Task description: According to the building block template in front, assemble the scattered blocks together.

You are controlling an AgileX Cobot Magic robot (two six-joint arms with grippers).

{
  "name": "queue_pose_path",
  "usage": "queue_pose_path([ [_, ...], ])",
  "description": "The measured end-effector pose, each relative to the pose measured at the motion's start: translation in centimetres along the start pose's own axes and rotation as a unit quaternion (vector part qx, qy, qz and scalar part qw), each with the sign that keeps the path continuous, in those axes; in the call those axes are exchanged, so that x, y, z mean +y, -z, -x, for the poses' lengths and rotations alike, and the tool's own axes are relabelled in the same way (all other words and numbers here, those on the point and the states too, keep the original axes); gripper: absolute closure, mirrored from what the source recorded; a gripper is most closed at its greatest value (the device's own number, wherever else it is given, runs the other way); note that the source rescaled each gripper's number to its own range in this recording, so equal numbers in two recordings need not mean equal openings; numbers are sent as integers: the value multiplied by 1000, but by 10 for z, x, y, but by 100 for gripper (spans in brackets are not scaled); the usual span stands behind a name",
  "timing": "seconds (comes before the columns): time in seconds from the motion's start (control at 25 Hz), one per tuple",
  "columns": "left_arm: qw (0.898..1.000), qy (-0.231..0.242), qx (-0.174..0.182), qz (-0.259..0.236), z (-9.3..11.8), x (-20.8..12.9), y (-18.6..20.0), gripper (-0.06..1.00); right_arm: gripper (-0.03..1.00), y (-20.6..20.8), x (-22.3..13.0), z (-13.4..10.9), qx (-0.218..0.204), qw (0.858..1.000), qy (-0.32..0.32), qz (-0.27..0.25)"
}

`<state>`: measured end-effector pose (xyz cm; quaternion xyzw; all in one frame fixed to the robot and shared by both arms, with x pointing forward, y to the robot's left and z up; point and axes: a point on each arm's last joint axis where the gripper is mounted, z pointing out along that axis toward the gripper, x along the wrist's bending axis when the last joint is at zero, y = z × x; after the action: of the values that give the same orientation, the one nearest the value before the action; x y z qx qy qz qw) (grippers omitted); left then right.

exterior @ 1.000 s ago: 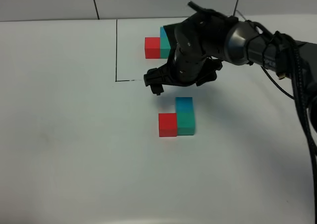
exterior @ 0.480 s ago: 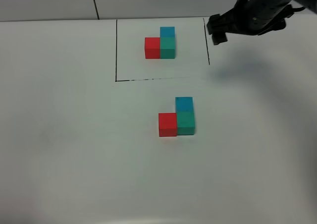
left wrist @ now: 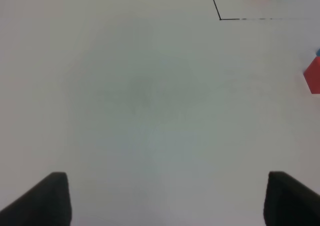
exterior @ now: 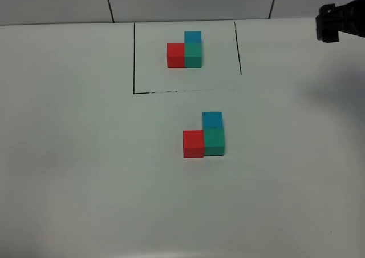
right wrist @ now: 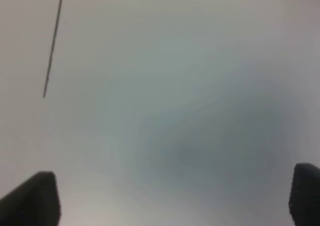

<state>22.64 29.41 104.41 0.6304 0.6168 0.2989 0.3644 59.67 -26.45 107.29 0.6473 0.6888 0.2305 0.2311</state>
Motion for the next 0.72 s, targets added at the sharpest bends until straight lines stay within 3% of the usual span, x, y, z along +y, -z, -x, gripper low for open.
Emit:
queue_pose_path([
  [0.24,1000,0,0,0,0,0,0,19,-3,44,-12,16,-33,998,16,43],
  [0.44,1000,0,0,0,0,0,0,19,-3,93,-18,18,-36,994,15,98],
  [0.72,1000,0,0,0,0,0,0,19,-3,131,-80,19,-31,991,12,133],
])
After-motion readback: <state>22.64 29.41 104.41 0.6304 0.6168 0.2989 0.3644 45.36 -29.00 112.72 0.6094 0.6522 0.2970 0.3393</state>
